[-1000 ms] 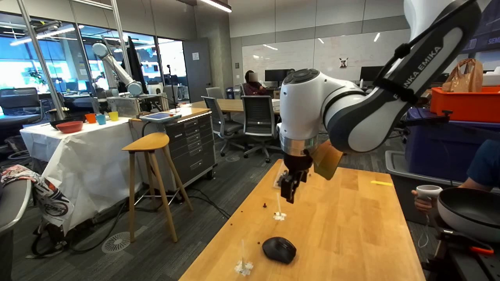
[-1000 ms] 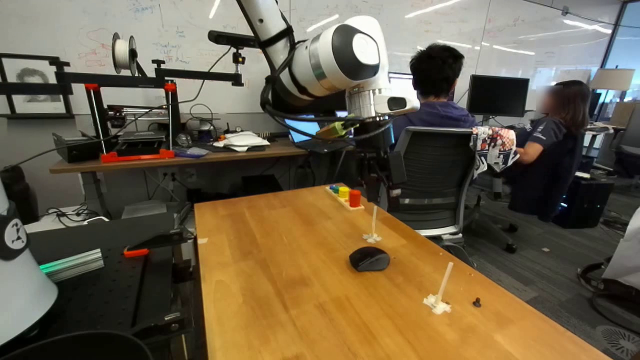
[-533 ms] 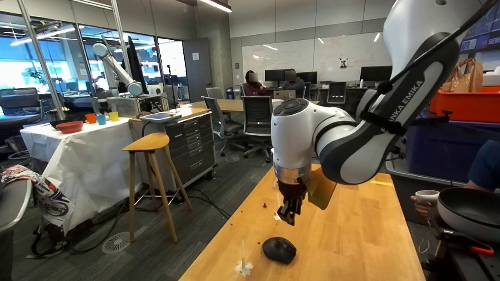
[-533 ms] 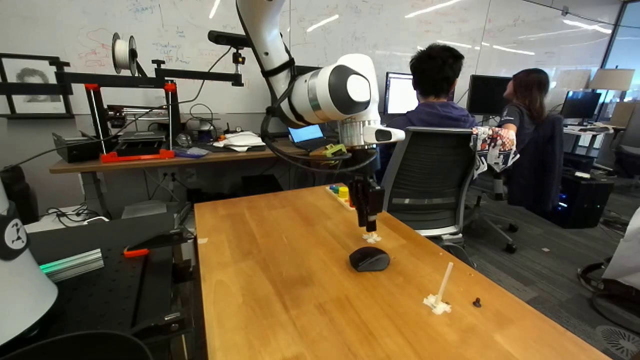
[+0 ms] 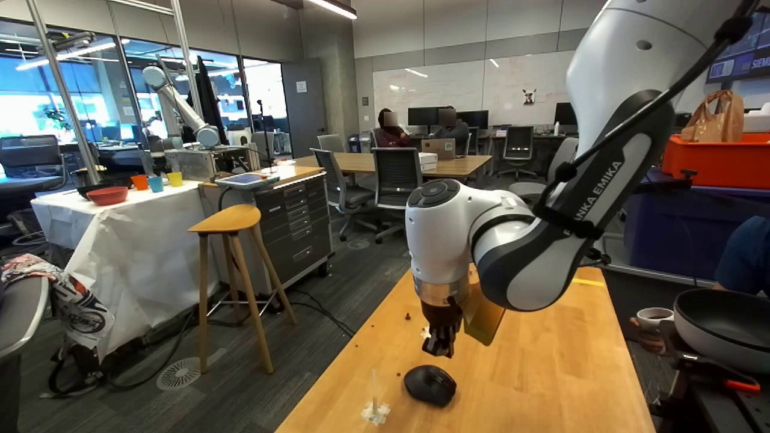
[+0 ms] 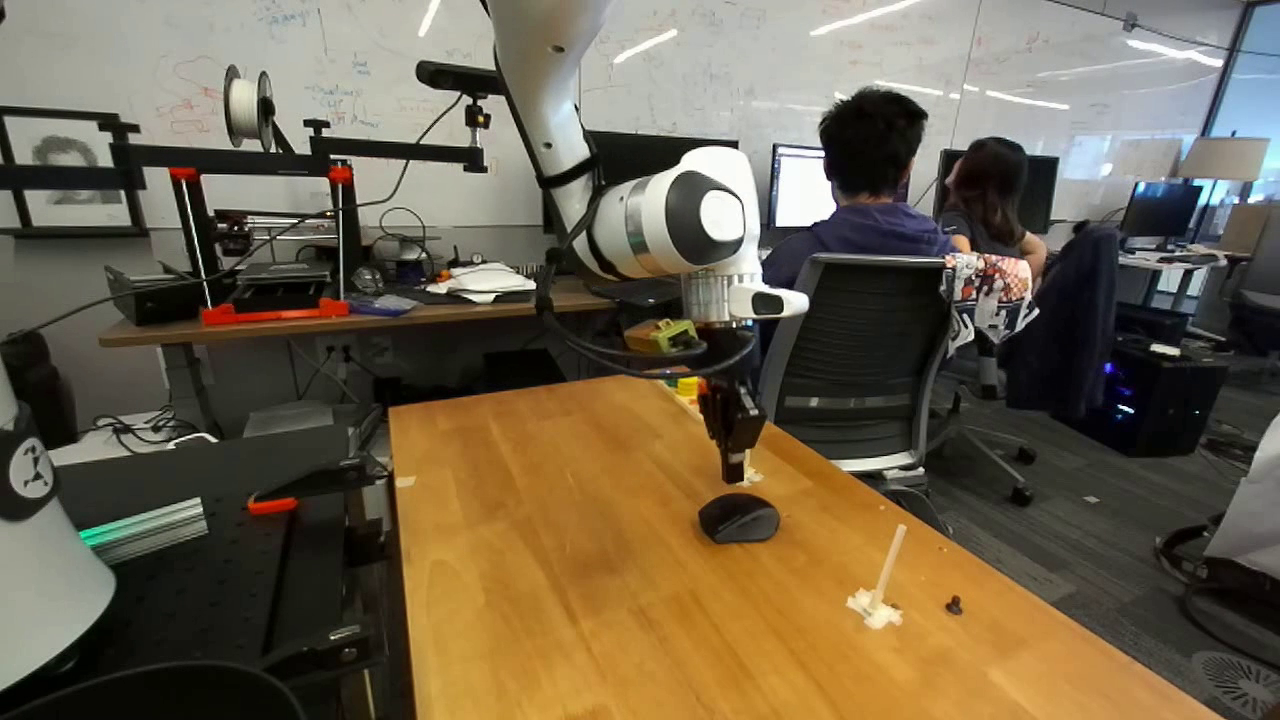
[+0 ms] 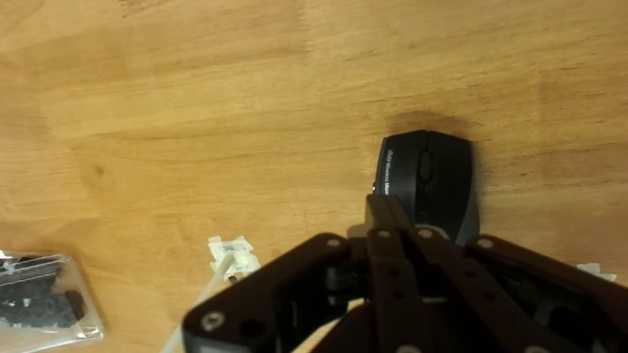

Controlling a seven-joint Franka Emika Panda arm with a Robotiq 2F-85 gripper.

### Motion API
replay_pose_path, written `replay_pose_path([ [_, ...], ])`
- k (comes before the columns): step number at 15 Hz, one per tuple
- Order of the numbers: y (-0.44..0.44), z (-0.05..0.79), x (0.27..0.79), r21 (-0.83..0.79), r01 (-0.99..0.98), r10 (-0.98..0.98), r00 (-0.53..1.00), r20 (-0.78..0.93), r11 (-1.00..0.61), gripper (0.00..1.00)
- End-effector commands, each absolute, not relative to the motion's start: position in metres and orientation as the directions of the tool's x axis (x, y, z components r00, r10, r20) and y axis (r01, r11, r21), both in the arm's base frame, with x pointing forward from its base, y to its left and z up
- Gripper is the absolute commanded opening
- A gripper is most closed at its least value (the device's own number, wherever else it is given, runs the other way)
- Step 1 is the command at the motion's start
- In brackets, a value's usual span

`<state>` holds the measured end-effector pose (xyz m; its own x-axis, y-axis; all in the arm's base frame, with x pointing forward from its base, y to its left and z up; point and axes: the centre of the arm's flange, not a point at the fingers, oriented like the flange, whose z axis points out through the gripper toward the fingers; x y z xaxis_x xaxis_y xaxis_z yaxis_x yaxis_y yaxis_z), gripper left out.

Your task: Left click the mouse

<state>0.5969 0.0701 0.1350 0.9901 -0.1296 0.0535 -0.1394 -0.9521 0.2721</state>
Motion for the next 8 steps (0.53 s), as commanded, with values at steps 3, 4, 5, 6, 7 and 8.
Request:
replay_pose_path([
  [3, 0.082, 0.111, 0.617, 0.292, -0.122, -0.112, 0.992, 0.053, -0.949, 0.02],
  [4, 0.083, 0.107, 0.618, 0.294, -0.120, -0.109, 0.993, 0.051, -0.948, 0.02],
  [5, 0.083, 0.104, 0.619, 0.295, -0.120, -0.111, 0.993, 0.045, -0.948, 0.02],
  [6, 0.082, 0.101, 0.620, 0.296, -0.121, -0.114, 0.993, 0.041, -0.947, 0.02],
  [7, 0.082, 0.097, 0.620, 0.295, -0.123, -0.118, 0.992, 0.034, -0.948, 0.01],
  [8, 0.081, 0.094, 0.621, 0.294, -0.128, -0.125, 0.992, 0.030, -0.947, 0.02],
])
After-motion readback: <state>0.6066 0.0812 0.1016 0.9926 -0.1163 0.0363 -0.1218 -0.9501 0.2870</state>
